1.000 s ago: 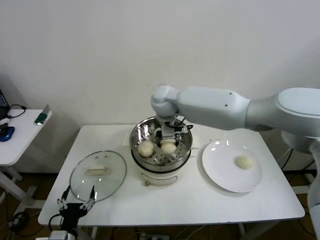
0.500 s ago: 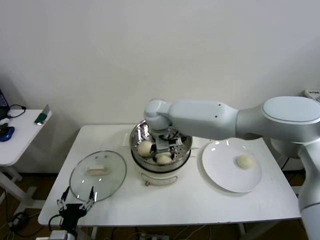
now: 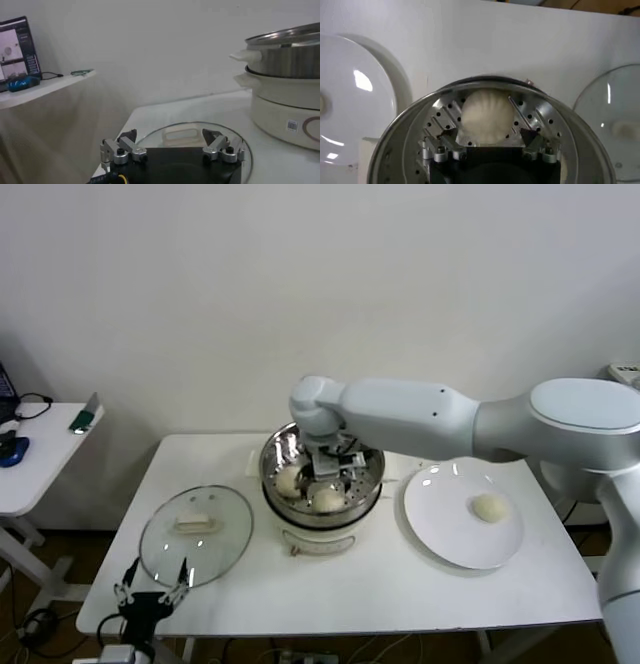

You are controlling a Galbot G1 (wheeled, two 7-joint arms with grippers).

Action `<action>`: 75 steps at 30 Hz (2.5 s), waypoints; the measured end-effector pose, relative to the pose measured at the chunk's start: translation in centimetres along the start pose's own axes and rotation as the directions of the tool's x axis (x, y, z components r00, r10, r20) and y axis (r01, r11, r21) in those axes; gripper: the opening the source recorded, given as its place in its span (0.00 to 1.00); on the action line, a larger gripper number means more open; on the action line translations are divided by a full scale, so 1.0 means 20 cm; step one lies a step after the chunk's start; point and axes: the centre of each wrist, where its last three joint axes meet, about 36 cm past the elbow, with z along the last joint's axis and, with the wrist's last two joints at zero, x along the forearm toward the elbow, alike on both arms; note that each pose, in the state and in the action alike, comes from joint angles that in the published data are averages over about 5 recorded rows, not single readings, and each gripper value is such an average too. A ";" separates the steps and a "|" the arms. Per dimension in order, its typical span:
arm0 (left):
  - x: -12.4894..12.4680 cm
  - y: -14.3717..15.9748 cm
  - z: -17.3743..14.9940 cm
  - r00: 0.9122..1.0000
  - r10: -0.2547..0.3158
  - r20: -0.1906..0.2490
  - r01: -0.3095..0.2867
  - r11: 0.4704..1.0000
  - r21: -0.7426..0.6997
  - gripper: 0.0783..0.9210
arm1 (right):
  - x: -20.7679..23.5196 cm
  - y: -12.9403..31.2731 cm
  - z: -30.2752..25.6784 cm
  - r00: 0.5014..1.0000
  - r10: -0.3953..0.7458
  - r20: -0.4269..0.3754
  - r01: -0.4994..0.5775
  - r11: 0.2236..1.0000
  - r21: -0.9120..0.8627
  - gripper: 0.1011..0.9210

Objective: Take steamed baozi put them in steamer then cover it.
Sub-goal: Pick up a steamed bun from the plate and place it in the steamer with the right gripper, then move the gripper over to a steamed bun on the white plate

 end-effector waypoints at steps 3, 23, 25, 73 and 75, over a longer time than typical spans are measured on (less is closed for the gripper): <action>0.00 0.00 0.00 1.000 0.000 0.002 0.000 1.000 -0.001 0.88 | 0.05 0.04 0.04 1.000 0.011 -0.016 -0.011 1.000 -0.024 0.88; 0.00 -0.04 -0.04 1.000 0.024 0.014 -0.024 0.999 -0.021 0.88 | 0.22 1.18 0.33 0.976 0.198 -0.096 -0.190 0.543 -0.818 0.88; 0.00 -0.04 -0.04 1.000 0.026 0.013 -0.026 0.999 -0.023 0.88 | 0.19 1.32 0.30 0.974 0.198 -0.108 -0.189 0.453 -0.871 0.88; 0.02 -0.06 0.03 1.000 0.005 -0.031 -0.007 0.999 -0.048 0.88 | -0.88 2.28 -0.03 1.000 0.013 0.012 0.013 -0.070 -0.997 0.88; 0.02 -0.06 0.03 1.000 0.003 -0.031 -0.004 0.999 -0.048 0.88 | -0.89 2.27 -0.02 1.000 0.012 0.017 0.017 -0.069 -0.997 0.87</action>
